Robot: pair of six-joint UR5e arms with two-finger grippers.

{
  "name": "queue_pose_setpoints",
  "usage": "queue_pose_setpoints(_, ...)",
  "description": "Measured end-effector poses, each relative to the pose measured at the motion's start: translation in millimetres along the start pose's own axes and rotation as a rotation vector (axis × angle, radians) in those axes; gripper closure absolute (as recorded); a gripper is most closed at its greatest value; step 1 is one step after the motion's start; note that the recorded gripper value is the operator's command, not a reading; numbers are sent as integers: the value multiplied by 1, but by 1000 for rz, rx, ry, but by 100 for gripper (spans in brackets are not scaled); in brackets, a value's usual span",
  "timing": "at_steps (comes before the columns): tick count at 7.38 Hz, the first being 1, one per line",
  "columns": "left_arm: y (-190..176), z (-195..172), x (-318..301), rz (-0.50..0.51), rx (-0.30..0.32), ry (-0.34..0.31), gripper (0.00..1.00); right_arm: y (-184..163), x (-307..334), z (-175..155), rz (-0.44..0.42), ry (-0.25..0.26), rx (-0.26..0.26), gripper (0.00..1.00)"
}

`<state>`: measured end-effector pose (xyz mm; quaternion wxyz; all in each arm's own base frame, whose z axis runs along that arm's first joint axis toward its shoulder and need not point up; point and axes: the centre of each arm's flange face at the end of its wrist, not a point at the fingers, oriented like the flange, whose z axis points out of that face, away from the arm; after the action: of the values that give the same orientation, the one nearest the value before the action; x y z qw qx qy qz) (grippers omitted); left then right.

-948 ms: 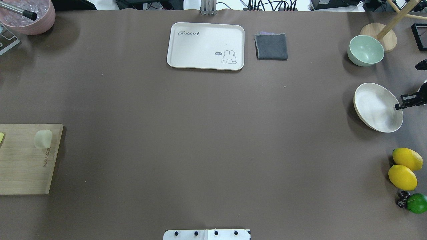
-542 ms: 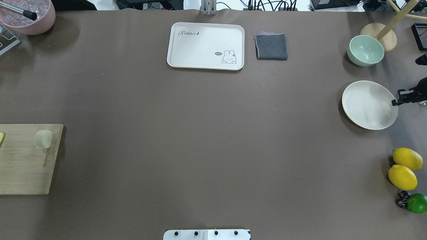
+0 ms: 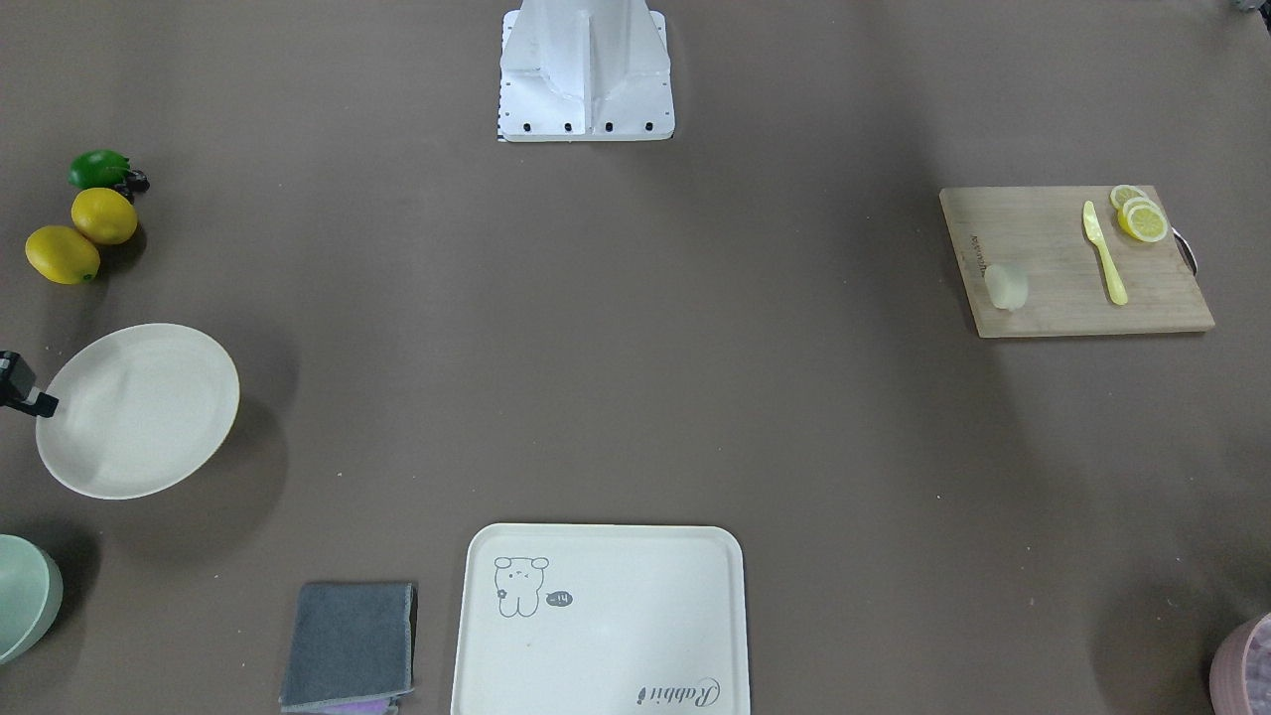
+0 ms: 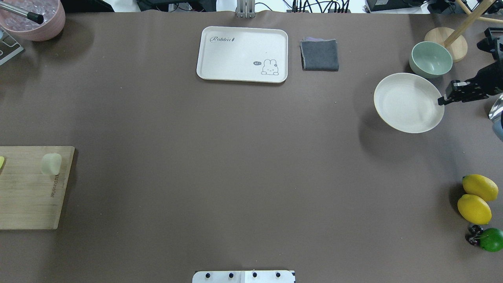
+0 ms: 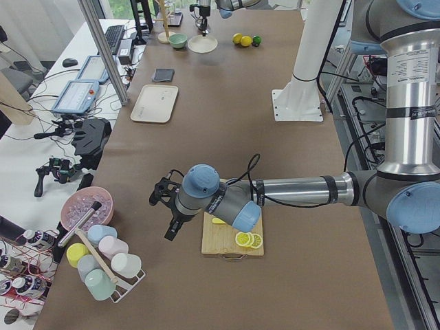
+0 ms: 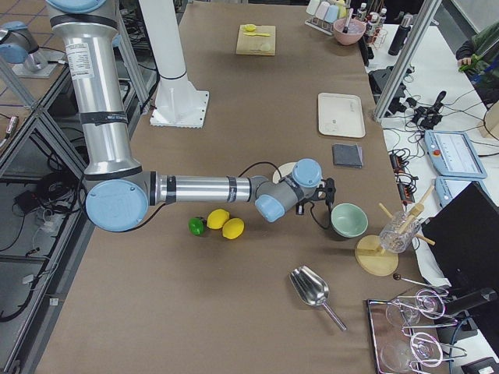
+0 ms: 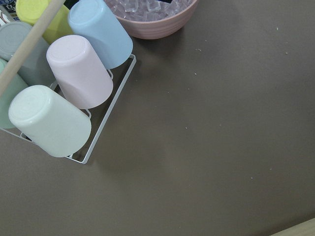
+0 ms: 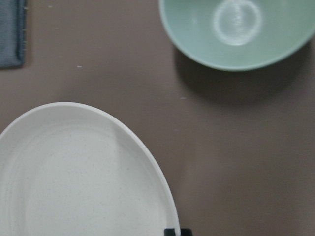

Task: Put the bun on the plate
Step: 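Carry the white plate toward table center while left gripper reaches the bun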

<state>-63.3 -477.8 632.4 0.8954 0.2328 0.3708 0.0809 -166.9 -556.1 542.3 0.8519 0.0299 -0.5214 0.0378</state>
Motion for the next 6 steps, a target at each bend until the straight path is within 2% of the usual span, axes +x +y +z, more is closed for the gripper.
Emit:
queue_pose_setpoints(1,1,1,-1,-2,-2,0,2,8,-66,11,5,-34,-1,100)
queue_pose_setpoints(3,-5,-2,5,-50,10,6,2,46,-193,57,18,-65,42,100)
queue_pose_setpoints(5,-20,0,45,-203,51,85,2,83,-277,103,34,-63,89,100)
queue_pose_setpoints(6,-26,8,82,-267,50,118,2,96,-303,116,36,-54,103,100)
